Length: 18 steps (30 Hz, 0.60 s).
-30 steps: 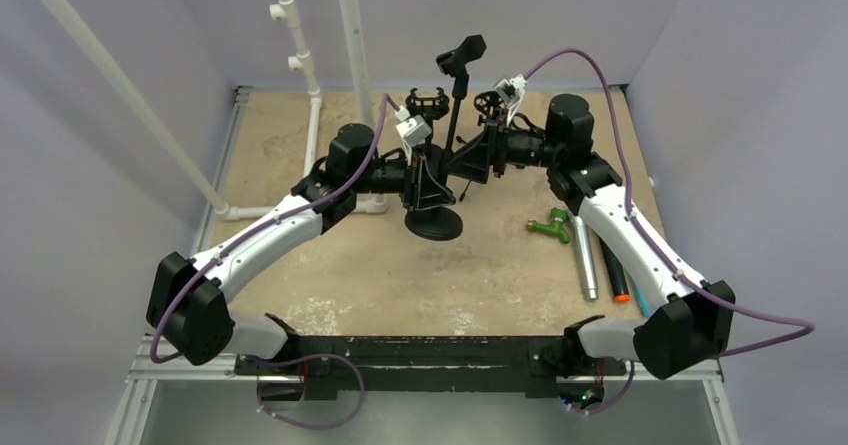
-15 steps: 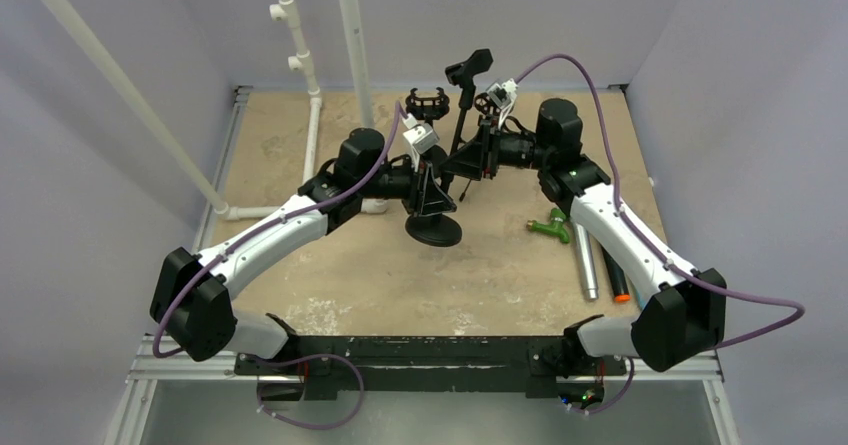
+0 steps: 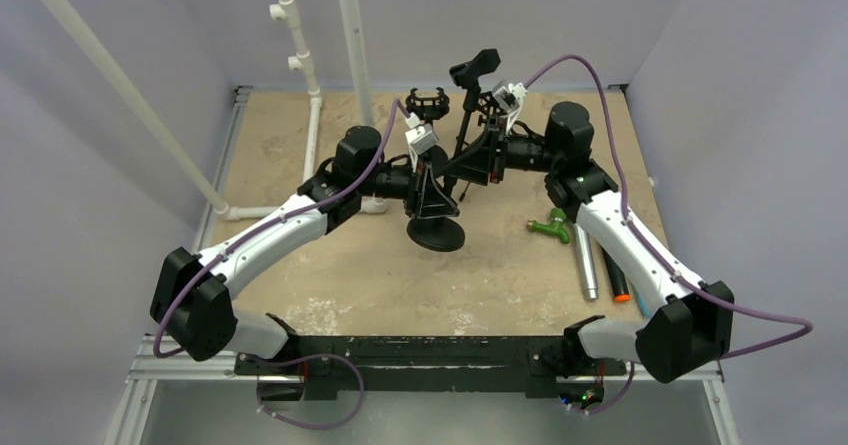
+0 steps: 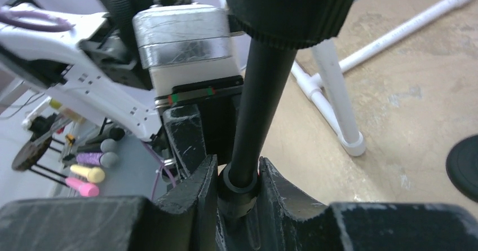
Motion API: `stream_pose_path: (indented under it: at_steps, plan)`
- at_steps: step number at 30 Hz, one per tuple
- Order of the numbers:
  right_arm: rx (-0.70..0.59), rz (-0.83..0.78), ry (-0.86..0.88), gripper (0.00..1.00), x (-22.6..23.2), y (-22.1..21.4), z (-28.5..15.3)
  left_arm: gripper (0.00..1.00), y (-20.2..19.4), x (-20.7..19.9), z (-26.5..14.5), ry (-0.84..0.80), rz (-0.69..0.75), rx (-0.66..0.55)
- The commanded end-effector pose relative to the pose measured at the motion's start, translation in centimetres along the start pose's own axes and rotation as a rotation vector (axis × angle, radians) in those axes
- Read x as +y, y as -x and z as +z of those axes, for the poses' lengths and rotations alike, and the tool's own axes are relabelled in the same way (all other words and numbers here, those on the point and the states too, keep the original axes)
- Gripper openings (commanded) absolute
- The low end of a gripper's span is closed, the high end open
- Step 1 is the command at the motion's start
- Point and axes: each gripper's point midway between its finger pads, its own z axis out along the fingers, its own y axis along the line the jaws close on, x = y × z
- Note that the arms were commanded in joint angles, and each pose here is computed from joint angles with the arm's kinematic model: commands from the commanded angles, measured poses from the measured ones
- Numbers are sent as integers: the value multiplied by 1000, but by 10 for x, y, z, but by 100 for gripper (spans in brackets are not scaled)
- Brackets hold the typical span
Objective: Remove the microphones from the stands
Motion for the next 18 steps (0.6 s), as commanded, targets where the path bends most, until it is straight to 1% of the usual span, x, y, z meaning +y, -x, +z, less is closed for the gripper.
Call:
stream_pose_path:
  at_steps: [1, 5, 9, 10, 12, 13, 16, 18]
  plan:
    - [-2, -202, 193, 0, 40, 8, -14, 0, 39, -80, -22, -308, 213, -89]
    - [46, -274, 347, 0, 70, 7, -25, 0, 30, -104, -32, -445, 239, -40]
    - [102, -293, 427, 0, 82, -1, -33, 0, 26, -115, -37, -512, 265, -38]
    - [106, -294, 426, 5, 82, -2, -33, 0, 28, -117, -38, -515, 269, -50]
    - [101, -294, 402, 23, 79, -2, -32, 0, 32, -117, -38, -504, 272, -72]
    - [96, -294, 383, 31, 77, -1, -32, 0, 35, -116, -37, -489, 268, -83]
    - [73, -272, 283, 50, 67, 6, -30, 0, 45, -108, -32, -412, 253, -117]
    - [47, -253, 180, 56, 55, 15, -28, 0, 51, -97, -28, -335, 236, -133]
